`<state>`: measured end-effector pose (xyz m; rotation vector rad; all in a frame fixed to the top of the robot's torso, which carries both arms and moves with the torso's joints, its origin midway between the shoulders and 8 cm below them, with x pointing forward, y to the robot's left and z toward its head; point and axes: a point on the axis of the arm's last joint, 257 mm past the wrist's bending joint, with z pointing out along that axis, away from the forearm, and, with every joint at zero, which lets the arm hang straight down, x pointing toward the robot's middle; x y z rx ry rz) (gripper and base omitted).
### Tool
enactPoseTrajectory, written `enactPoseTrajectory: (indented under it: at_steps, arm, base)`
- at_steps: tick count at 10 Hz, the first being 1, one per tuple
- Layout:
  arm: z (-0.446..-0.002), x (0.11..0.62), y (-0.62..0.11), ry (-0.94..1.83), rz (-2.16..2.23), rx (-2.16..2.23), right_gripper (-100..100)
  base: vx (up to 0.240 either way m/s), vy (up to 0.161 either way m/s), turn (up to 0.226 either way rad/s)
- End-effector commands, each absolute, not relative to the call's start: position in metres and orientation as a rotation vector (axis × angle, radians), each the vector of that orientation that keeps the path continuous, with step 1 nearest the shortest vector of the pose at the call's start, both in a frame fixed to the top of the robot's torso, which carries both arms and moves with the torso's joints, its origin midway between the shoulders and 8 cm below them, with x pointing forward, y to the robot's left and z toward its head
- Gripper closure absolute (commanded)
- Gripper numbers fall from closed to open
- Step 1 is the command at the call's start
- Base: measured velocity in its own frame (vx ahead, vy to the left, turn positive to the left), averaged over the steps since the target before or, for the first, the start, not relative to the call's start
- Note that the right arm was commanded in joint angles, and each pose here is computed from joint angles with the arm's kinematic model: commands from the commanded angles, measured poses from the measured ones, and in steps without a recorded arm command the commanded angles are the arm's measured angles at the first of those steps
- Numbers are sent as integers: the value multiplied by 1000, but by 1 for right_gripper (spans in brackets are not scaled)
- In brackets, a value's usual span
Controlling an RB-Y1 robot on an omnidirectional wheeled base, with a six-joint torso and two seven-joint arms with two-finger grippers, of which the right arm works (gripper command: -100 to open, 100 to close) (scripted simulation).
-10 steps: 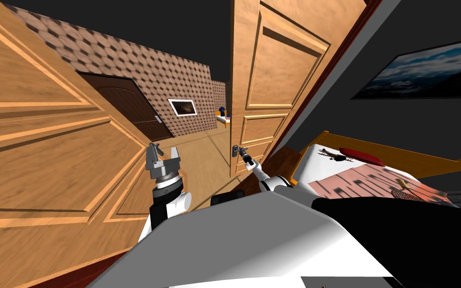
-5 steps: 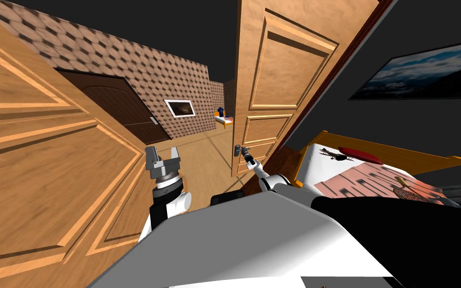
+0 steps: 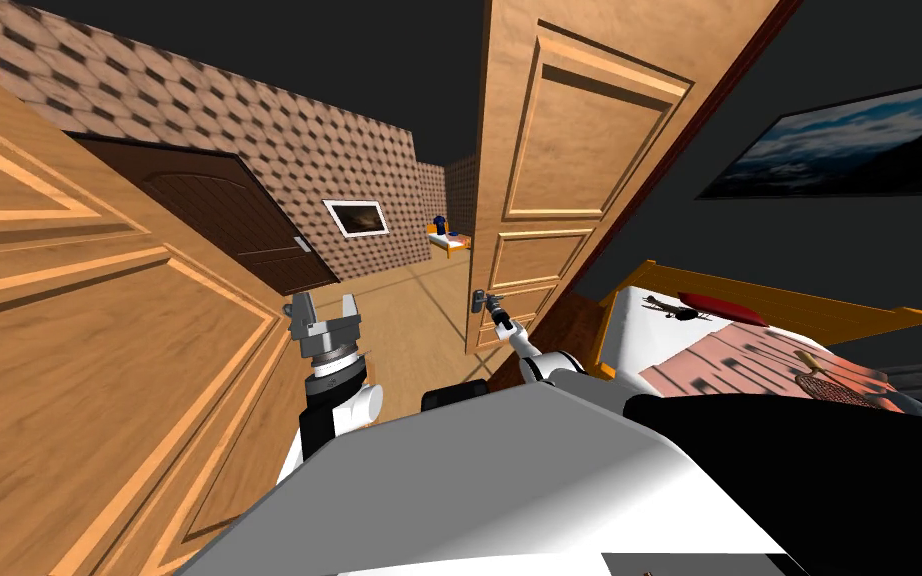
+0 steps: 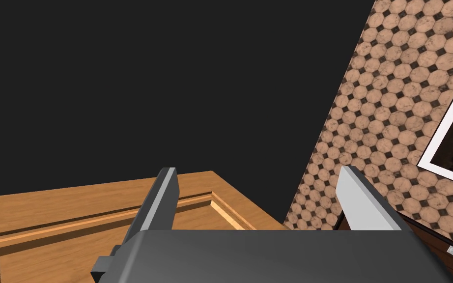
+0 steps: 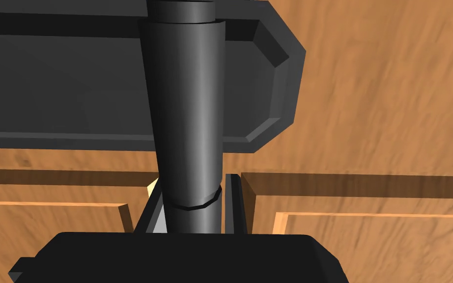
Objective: Push the door open
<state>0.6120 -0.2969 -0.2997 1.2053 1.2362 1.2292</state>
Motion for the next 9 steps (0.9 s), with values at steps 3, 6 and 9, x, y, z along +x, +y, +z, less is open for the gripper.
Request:
enactPoseTrajectory:
  at_steps: [3, 6, 9]
  arm:
    - [-292, 614, -323, 1192, 1194, 1217, 100]
    - [-295, 612, -330, 1185, 1181, 1230, 100]
    - [-293, 609, -349, 1156, 1154, 1244, 100]
  base:
    - [162, 132, -56]
    - [124, 80, -33]
    - [146, 48, -41]
